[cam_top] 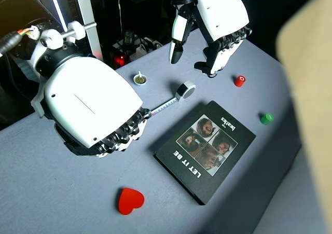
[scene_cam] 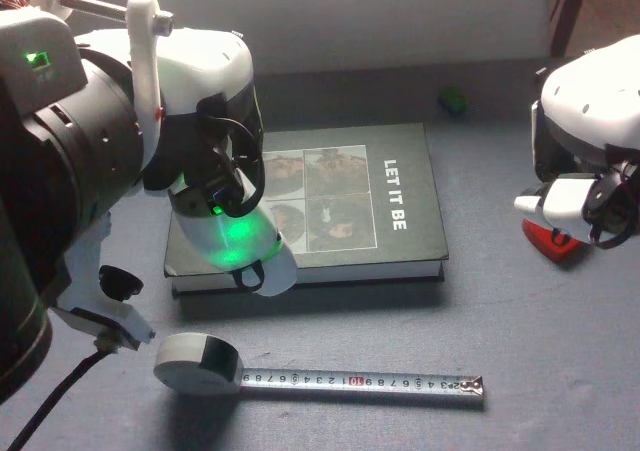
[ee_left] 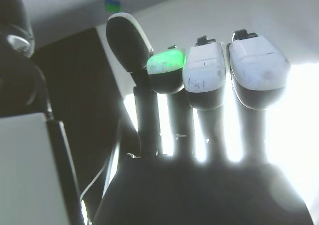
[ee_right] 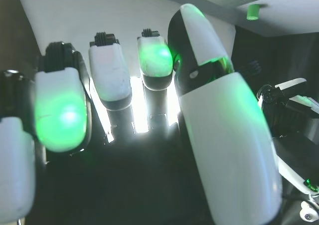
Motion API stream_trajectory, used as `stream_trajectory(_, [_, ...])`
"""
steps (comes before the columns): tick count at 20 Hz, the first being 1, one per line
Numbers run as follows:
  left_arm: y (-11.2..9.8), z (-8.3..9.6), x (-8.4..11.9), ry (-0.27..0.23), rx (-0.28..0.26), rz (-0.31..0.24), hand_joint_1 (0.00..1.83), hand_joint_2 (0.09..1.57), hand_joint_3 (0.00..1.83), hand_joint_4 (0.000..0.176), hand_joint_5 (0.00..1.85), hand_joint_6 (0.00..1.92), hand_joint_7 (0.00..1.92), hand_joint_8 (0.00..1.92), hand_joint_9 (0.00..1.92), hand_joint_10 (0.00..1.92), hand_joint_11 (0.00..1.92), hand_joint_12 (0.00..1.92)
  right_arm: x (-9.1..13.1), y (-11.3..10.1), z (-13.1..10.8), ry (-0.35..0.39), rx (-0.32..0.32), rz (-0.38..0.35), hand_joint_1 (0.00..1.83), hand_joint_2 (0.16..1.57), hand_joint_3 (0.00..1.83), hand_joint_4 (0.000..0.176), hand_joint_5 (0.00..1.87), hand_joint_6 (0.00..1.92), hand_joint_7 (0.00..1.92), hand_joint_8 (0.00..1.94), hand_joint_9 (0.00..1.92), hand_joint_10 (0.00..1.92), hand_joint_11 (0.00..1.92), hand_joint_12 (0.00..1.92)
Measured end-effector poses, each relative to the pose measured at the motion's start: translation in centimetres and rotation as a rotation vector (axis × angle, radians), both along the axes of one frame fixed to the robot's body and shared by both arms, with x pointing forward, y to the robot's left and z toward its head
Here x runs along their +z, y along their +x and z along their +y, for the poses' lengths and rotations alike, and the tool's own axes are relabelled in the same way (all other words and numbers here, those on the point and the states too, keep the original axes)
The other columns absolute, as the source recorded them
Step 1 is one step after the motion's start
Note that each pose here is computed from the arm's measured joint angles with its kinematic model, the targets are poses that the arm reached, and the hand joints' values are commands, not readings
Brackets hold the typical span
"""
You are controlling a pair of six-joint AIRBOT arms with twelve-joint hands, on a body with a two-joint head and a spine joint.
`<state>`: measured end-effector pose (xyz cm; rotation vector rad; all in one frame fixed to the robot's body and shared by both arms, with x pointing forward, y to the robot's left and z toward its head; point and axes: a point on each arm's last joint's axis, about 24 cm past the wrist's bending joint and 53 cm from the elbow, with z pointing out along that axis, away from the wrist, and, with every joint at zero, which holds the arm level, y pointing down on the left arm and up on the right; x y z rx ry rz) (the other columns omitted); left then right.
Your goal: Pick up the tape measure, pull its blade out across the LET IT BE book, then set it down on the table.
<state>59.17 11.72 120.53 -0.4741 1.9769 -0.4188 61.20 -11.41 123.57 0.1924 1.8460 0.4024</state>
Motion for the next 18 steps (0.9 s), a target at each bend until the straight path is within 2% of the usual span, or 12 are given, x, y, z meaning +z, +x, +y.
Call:
stream_trajectory(2, [-0.1, 0.0, -0.3, -0.004, 0.003, 0.014, 0.34, 1.17, 0.02, 0.046, 0.24, 0.01, 0.22, 0.0, 0.17, 0.02, 0.0, 0.47, -0.1, -0.1, 0.0, -0.001, -0.002, 0.003, 0.13, 1.2, 0.01, 0.089, 0.14, 0.0, 0.16, 0.0, 0.13, 0.0, 0.0, 0.64])
stream_trajectory(5, [0.1, 0.0, 0.0, 0.004, -0.003, -0.007, 0.35, 1.16, 0.0, 0.047, 0.23, 0.0, 0.22, 0.0, 0.17, 0.0, 0.0, 0.48, 0.1, 0.0, 0.0, -0.005, 0.001, -0.004, 0.12, 1.21, 0.01, 0.089, 0.13, 0.01, 0.17, 0.01, 0.13, 0.01, 0.0, 0.57])
stream_trajectory(8, [-0.1, 0.2, -0.5, -0.004, 0.0, 0.015, 0.35, 1.14, 0.0, 0.048, 0.22, 0.0, 0.23, 0.0, 0.17, 0.01, 0.0, 0.48, -0.1, -0.1, 0.1, -0.001, 0.002, 0.006, 0.12, 1.2, 0.0, 0.078, 0.12, 0.0, 0.16, 0.0, 0.14, 0.01, 0.0, 0.71])
stream_trajectory(9, [0.1, 0.5, -0.4, -0.003, 0.006, 0.011, 0.36, 1.13, 0.0, 0.045, 0.22, 0.0, 0.23, 0.0, 0.18, 0.01, 0.0, 0.48, -0.3, -0.1, 0.0, -0.011, 0.004, 0.005, 0.13, 1.19, 0.0, 0.075, 0.13, 0.0, 0.16, 0.0, 0.17, 0.01, 0.0, 0.74])
stream_trajectory(10, [0.2, 0.9, -0.3, -0.016, 0.005, 0.011, 0.39, 1.11, 0.0, 0.029, 0.21, 0.0, 0.23, 0.0, 0.18, 0.01, 0.0, 0.48, -0.4, -0.1, 0.0, -0.013, 0.005, 0.011, 0.13, 1.18, 0.0, 0.073, 0.14, 0.0, 0.17, 0.0, 0.18, 0.01, 0.0, 0.75])
stream_trajectory(11, [0.3, 1.3, -0.3, -0.026, 0.008, 0.013, 0.44, 1.07, 0.0, 0.003, 0.21, 0.0, 0.23, 0.0, 0.19, 0.01, 0.0, 0.5, -0.5, -0.2, 0.0, -0.01, 0.005, 0.016, 0.16, 1.16, 0.0, 0.068, 0.15, 0.0, 0.17, 0.0, 0.19, 0.01, 0.0, 0.73])
stream_trajectory(13, [0.4, 2.1, -0.2, -0.036, 0.013, 0.009, 0.61, 0.99, 0.0, 0.0, 0.23, 0.0, 0.28, 0.0, 0.24, 0.0, 0.0, 0.61, -0.5, -0.2, 0.1, -0.011, 0.005, 0.015, 0.26, 1.12, 0.0, 0.041, 0.18, 0.01, 0.2, 0.01, 0.2, 0.01, 0.0, 0.76])
stream_trajectory(16, [1.4, 2.8, 0.3, -0.027, 0.002, -0.015, 0.75, 1.02, 0.0, 0.0, 0.29, 0.01, 0.34, 0.0, 0.29, 0.0, 0.02, 0.66, -0.5, -0.2, 0.2, -0.009, 0.01, 0.017, 0.42, 1.09, 0.0, 0.006, 0.19, 0.01, 0.21, 0.01, 0.19, 0.0, 0.0, 0.78])
stream_trajectory(18, [1.9, 3.1, 0.4, -0.001, -0.009, -0.024, 0.81, 1.04, 0.0, 0.0, 0.32, 0.0, 0.38, 0.0, 0.35, 0.01, 0.05, 0.69, -0.5, -0.2, 0.2, -0.011, 0.01, 0.017, 0.44, 1.09, 0.0, 0.0, 0.18, 0.0, 0.22, 0.0, 0.18, 0.0, 0.0, 0.79])
